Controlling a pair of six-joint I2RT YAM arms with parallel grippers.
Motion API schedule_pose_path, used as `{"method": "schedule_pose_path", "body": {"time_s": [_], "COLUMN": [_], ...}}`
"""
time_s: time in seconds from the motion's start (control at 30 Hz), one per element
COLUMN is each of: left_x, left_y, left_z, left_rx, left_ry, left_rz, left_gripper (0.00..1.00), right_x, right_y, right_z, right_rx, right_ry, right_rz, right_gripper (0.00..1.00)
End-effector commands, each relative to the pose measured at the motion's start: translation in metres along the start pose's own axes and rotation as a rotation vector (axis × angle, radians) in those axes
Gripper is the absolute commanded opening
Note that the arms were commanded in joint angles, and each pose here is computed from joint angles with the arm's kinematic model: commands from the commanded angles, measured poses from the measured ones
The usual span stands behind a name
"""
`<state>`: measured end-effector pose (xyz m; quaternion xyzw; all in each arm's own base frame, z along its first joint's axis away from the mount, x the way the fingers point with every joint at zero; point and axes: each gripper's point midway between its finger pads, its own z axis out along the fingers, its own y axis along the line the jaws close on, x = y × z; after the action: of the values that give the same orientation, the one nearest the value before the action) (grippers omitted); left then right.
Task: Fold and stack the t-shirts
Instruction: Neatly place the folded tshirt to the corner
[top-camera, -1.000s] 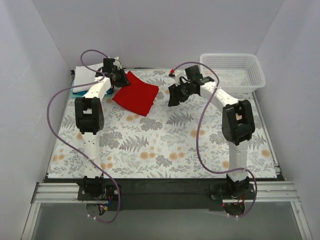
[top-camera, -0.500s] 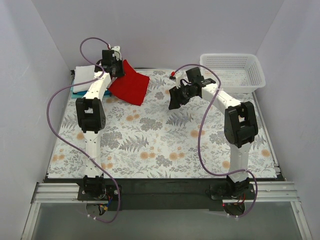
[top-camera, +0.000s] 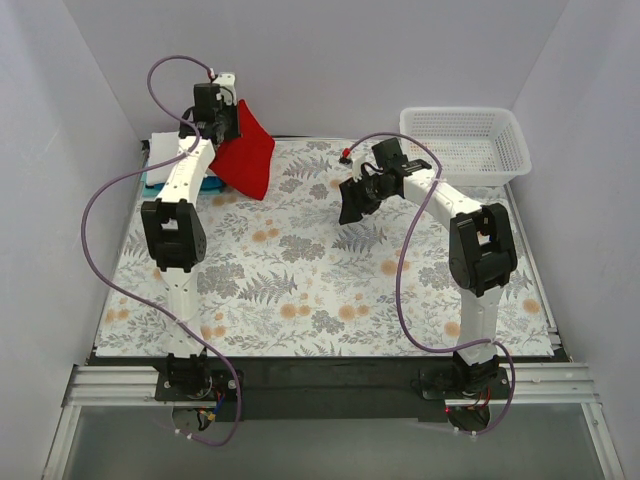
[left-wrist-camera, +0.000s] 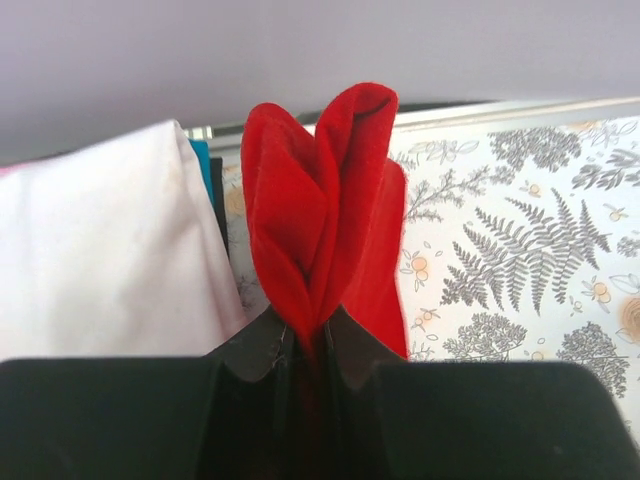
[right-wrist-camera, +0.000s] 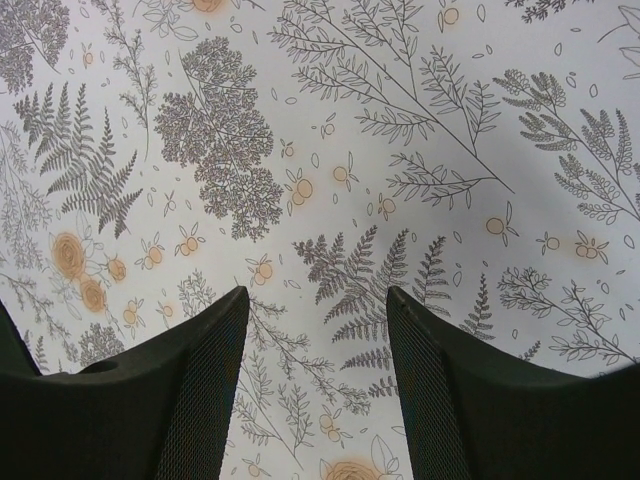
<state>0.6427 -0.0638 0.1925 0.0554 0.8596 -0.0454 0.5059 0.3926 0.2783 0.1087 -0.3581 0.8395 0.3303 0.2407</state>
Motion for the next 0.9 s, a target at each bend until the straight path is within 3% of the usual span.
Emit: {"method": "schedule_pose_path", "body": {"time_s": [0.0,0.87], "left_x": [-0.074,-0.117], "left_y": [0.000,-0.001], "left_z": [-0.054,-0.111], "left_rx": [-0.023,-0.030], "left_ry": [-0.173,-0.267], "left_rz": [0.035,0.113], "left_gripper": [0.00,0.00], "right_x": [-0.010,0.001], "right_y": [0.011,0.009], "right_z": [-0.017,-0.012], "right_rx": [0.001,-0.002], "right_ry": [-0.031,-0.009], "right_rz": [-0.039,-0.014], "right_gripper": [0.64,0.64]}}
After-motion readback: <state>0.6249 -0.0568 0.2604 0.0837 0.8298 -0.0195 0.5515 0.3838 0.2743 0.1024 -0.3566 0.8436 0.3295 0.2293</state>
